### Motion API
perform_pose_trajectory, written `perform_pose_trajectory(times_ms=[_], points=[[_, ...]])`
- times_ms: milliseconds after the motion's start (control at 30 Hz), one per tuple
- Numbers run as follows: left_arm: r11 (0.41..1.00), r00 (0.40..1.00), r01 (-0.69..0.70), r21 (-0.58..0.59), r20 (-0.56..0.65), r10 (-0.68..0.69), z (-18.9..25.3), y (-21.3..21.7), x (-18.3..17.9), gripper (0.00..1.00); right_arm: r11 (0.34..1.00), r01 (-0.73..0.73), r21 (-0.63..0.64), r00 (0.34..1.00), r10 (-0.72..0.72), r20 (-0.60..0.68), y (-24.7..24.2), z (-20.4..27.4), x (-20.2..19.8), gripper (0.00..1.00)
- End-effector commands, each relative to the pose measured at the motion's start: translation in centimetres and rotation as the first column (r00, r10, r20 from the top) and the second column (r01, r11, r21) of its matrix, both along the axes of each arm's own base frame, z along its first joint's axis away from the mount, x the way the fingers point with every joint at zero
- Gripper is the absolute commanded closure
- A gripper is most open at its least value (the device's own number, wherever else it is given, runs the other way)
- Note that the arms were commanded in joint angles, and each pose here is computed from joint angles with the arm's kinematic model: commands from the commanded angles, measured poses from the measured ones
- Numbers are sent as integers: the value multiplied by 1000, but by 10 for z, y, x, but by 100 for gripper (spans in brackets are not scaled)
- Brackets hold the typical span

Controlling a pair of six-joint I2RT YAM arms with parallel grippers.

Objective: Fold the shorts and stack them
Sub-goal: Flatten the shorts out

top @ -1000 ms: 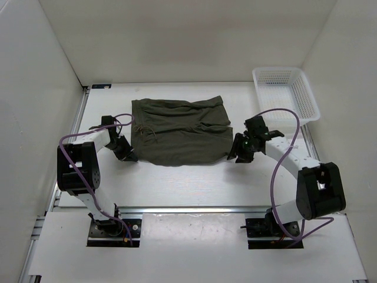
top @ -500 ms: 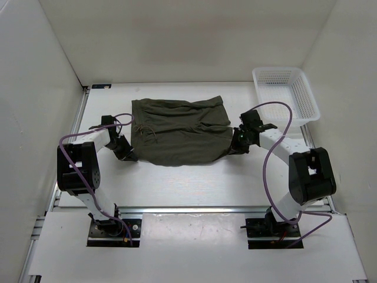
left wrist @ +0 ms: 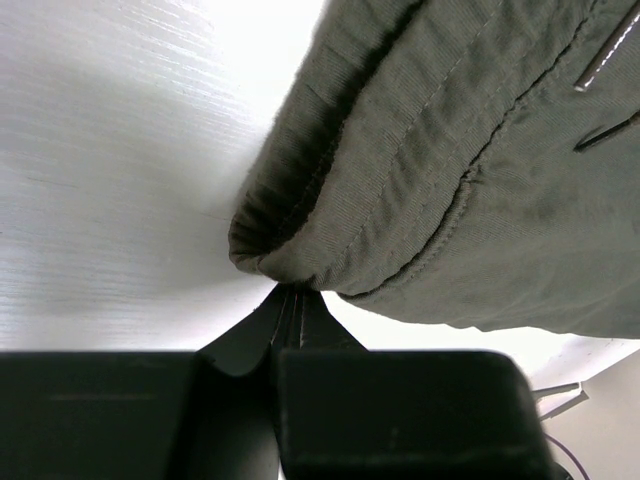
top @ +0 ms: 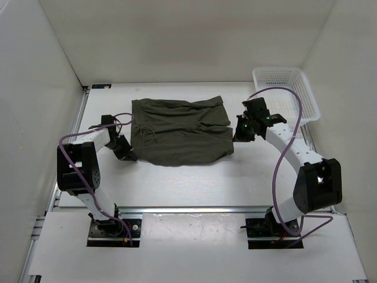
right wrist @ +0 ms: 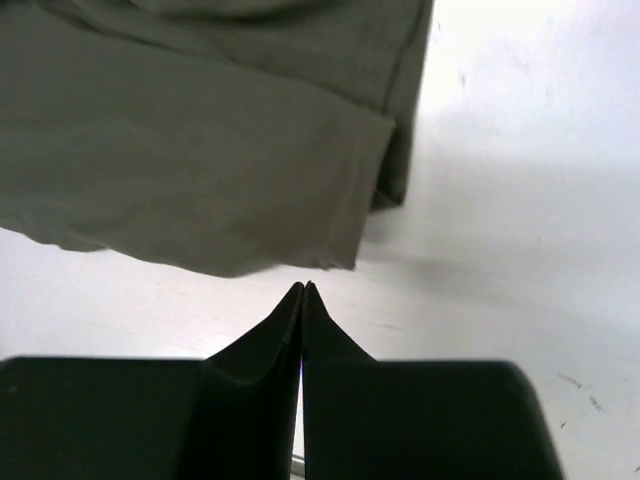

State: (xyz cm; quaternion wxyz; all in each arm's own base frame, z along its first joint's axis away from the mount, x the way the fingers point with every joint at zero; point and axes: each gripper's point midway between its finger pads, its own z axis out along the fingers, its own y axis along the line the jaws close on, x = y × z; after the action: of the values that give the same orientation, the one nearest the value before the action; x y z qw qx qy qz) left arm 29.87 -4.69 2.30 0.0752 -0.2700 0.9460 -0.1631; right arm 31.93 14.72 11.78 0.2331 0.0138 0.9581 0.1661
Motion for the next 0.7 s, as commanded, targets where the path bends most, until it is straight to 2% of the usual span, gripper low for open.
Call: perform_pose_trajectory(times_ms=[0, 67, 100, 167, 200, 267, 433, 533, 667], points=[[1000, 998, 4, 30, 66, -6, 17, 6, 13, 90, 999, -44, -12, 999, 44, 19, -2, 15, -2, 99], [1000, 998, 4, 30, 66, -6, 17, 6, 13, 90, 999, -47, 12, 999, 47, 11, 3, 7, -1, 75], [1000, 998, 4, 30, 66, -6, 17, 6, 13, 90, 999, -40, 19, 999, 40, -19, 3, -3, -6, 59], [1000, 998, 4, 30, 66, -6, 17, 6, 13, 90, 999, -32, 26, 999, 33, -13, 4, -4, -4, 48], [1000, 997, 4, 30, 75, -6, 20, 6, 13, 90, 999, -32, 23, 999, 33, -23, 4, -10, -4, 35], [1000, 997, 4, 30, 75, -6, 20, 6, 13, 90, 999, -37, 29, 999, 38, -31, 7, -15, -2, 35], [1000, 997, 4, 30, 75, -6, 20, 6, 13, 90, 995, -66, 76, 995, 71, -65, 15, -29, -9, 50], [1000, 997, 4, 30, 75, -6, 20, 6, 13, 90, 995, -68, 77, 992, 76, -104, 16, -44, -14, 51], [1000, 998, 4, 30, 66, -6, 19, 6, 11, 90, 994, -73, 87, 992, 81, -96, 18, -48, -11, 51]])
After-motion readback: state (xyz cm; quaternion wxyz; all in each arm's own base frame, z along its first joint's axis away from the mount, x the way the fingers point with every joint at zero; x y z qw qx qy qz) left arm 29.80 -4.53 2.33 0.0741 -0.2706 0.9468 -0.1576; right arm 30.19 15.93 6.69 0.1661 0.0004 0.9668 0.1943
